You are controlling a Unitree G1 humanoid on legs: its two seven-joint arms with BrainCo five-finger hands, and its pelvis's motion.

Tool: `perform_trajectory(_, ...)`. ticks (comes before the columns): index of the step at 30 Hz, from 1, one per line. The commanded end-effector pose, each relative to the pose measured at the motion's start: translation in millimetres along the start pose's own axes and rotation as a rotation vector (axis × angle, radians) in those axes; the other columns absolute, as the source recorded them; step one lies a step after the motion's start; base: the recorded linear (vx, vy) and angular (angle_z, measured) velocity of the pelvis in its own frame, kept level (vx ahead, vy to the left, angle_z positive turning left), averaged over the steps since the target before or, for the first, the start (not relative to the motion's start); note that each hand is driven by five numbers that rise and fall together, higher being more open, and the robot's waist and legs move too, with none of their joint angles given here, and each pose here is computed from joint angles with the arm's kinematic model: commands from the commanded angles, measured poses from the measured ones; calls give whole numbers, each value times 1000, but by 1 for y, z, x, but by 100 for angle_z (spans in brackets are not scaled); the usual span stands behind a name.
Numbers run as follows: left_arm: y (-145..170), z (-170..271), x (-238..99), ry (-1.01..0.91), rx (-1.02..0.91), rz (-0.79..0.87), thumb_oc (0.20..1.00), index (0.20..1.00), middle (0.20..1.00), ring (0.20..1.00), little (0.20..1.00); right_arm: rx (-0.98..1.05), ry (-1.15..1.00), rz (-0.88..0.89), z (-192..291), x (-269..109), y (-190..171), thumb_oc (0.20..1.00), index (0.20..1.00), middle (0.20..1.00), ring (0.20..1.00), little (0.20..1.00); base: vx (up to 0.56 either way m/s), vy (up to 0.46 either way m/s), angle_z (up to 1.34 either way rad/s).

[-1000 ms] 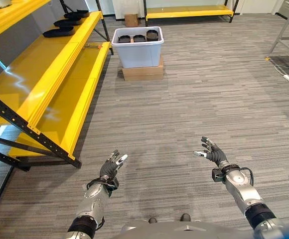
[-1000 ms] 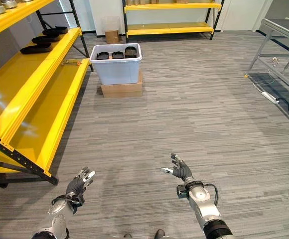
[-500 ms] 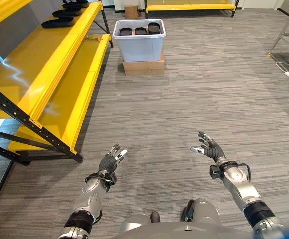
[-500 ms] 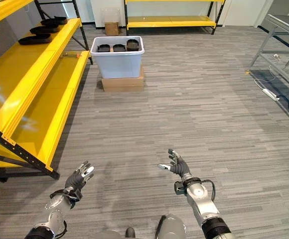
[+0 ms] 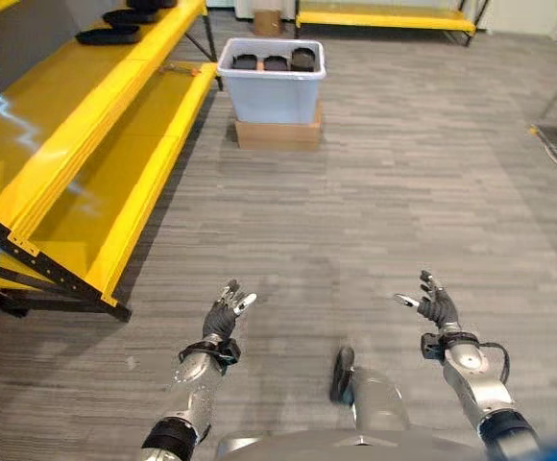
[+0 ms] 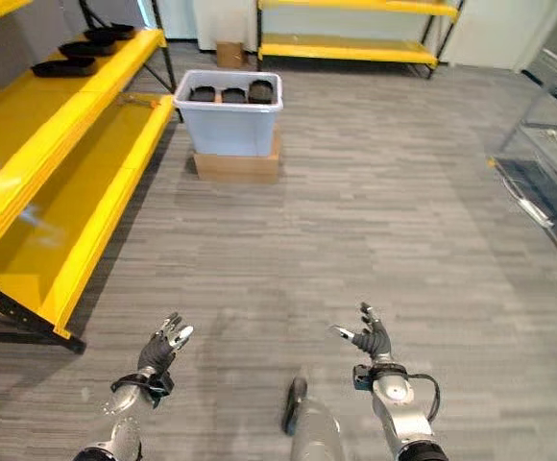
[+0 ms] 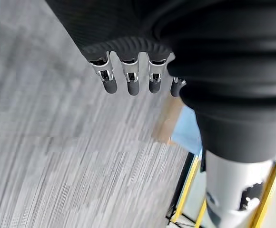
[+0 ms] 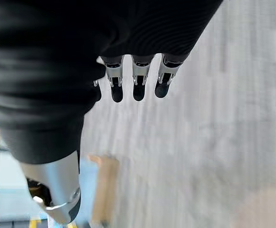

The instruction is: Move parts from the plastic box to the shelf.

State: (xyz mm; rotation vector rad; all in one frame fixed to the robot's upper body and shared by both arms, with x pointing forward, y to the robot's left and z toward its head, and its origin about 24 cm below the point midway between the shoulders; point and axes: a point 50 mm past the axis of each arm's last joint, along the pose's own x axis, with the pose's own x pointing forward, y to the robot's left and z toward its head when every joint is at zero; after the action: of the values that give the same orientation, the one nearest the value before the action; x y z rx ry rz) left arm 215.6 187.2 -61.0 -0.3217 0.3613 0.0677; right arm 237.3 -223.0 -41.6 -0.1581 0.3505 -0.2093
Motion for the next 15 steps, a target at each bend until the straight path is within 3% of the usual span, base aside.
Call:
perform_trajectory(1, -3, 36, 5, -182, 50, -26, 1000, 1000, 1000, 1000, 1000, -9, -99, 18, 14, -1, 7, 1000, 1000, 1000, 1000, 1000, 331, -33, 28)
perform_trajectory(15, -18, 31, 7, -171, -55, -57, 1000, 1000, 1000, 1000, 1000, -185, -139, 80, 17, -2, 6, 1000, 1000, 1000, 1000, 1000, 195, -39, 0)
